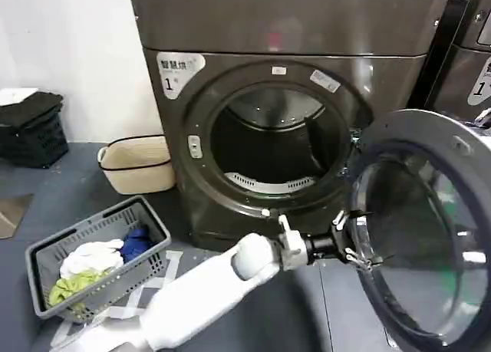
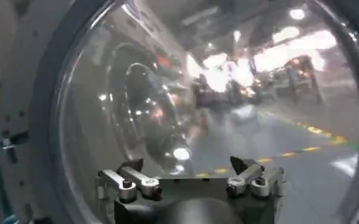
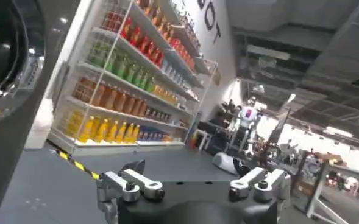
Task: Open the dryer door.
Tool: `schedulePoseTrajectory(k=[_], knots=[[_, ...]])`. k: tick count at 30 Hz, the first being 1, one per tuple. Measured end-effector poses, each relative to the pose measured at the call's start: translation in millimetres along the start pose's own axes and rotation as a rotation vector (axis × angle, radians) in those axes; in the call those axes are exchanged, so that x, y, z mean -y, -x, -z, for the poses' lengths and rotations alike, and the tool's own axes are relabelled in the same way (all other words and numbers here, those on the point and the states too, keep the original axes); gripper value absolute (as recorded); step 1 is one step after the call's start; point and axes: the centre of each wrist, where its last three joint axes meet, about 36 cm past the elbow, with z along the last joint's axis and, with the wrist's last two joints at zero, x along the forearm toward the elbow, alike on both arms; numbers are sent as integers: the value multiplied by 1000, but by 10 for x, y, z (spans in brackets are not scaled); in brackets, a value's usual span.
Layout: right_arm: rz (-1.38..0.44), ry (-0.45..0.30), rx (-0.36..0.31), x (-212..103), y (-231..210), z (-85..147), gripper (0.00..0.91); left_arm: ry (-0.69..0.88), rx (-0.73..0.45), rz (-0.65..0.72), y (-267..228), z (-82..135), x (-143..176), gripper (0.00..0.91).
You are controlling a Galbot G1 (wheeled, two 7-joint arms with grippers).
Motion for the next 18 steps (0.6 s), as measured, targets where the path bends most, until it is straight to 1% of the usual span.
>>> schedulePoseTrajectory(k=[4,8,13,18], knots=[[-52,-14,1,52,5,-14,907,5,0,-14,169,3,-28,907],[-113,-51,-7,115,8,-44,907,10,3,-25,306,16,-67,907],[-223,-88,-50,276,6,-112,907,17,0,-32,436,18,-118,907],[-326,-136,-74,482,-13,-209,907,21,3,-42,568,50,-144,907]])
